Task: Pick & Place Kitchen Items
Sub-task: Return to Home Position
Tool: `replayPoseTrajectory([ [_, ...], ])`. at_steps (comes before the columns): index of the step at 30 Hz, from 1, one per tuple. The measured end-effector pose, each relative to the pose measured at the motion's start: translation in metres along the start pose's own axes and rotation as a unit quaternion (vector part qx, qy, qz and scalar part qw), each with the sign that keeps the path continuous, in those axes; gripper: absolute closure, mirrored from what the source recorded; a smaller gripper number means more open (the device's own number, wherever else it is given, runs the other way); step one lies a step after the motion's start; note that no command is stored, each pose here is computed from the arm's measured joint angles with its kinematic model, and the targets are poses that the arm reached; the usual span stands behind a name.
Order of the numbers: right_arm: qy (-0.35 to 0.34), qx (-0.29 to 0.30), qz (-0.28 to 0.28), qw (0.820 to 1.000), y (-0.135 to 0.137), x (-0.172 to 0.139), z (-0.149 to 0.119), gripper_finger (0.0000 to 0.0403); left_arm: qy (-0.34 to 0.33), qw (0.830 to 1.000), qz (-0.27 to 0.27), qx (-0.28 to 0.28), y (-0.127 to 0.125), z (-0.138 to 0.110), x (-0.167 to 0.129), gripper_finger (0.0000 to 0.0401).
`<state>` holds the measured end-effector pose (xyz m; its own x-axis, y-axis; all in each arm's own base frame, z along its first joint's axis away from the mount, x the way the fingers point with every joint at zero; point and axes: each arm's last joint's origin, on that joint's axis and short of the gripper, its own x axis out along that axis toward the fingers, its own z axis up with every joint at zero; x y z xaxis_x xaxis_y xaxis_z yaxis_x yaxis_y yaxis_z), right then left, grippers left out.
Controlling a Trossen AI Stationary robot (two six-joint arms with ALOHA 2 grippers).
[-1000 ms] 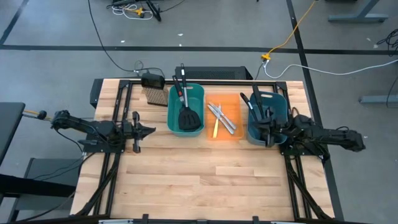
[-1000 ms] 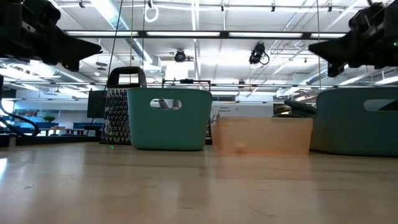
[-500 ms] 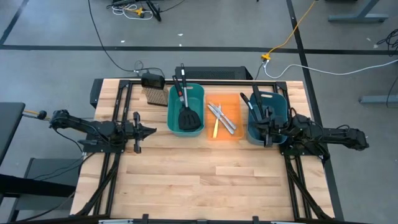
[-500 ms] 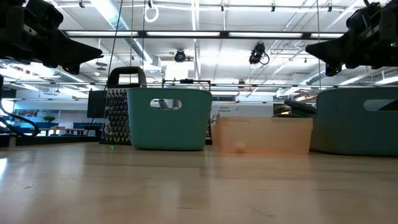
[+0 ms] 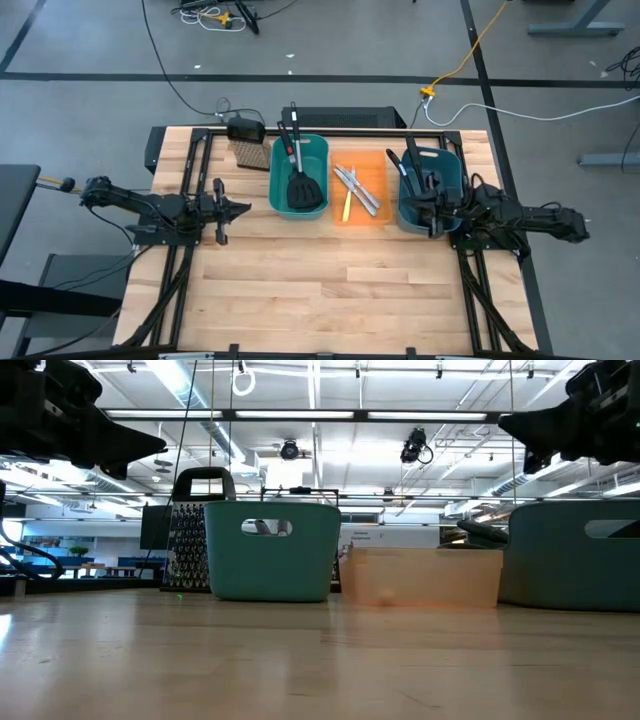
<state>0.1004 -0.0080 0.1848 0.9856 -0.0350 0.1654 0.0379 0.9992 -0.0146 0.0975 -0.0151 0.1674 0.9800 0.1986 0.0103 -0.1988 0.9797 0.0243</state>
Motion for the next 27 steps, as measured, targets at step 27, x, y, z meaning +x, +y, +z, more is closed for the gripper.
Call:
replayPoseTrajectory([
  [27,-0.006,0.014,-0.013,1.0,-0.0004,-0.0056,0.0008,0.0377,-0.001,1.0,-0.011,-0.01,-0.0007,0.0001,0.0,0.0392],
])
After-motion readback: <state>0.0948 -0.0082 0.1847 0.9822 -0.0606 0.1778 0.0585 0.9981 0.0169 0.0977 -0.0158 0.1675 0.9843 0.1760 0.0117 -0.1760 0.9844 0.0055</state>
